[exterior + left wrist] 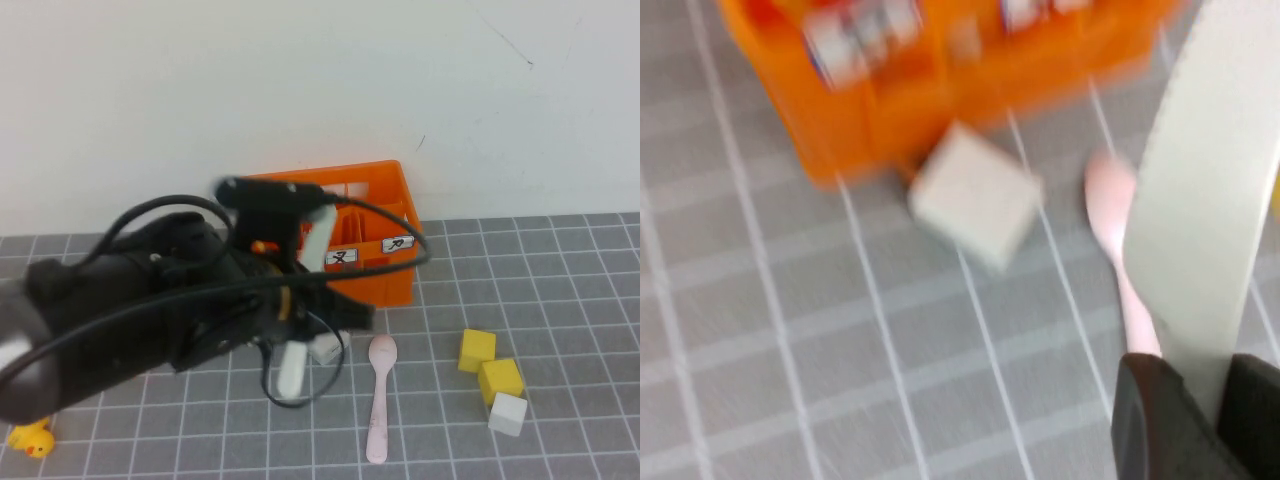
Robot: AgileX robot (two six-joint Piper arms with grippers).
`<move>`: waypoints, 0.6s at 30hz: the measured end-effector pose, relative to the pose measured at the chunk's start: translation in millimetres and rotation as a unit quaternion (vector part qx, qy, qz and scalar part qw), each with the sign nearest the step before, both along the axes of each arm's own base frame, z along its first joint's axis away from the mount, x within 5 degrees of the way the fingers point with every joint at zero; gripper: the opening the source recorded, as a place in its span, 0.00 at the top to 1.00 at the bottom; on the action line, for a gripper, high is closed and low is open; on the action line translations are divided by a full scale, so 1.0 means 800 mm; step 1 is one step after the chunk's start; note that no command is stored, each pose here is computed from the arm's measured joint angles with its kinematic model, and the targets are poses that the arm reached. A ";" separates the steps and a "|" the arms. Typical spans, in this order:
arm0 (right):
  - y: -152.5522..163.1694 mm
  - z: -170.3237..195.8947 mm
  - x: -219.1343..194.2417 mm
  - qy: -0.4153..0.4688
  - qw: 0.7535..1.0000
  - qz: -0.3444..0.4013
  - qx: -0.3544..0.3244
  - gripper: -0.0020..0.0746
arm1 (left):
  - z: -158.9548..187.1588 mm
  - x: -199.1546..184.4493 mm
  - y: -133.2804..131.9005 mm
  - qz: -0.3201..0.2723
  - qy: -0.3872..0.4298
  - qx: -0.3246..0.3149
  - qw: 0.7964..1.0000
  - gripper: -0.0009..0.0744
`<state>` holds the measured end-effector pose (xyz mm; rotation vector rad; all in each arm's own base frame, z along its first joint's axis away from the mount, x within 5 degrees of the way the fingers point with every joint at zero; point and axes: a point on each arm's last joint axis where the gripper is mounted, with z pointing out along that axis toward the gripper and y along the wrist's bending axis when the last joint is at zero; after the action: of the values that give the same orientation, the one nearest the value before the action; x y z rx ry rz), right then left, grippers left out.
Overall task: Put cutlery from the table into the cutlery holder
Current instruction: Place the knife on the box
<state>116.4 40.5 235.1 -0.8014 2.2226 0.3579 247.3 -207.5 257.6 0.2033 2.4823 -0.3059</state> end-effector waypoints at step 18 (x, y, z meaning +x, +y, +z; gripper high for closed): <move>0.000 0.000 0.001 -0.002 1.000 -0.002 -0.001 0.98 | 0.046 0.060 0.029 0.058 -0.218 -0.098 0.969 0.87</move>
<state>116.9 40.2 235.2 -0.7974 2.2201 0.3523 295.1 -184.5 294.6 0.0361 2.0062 -0.4079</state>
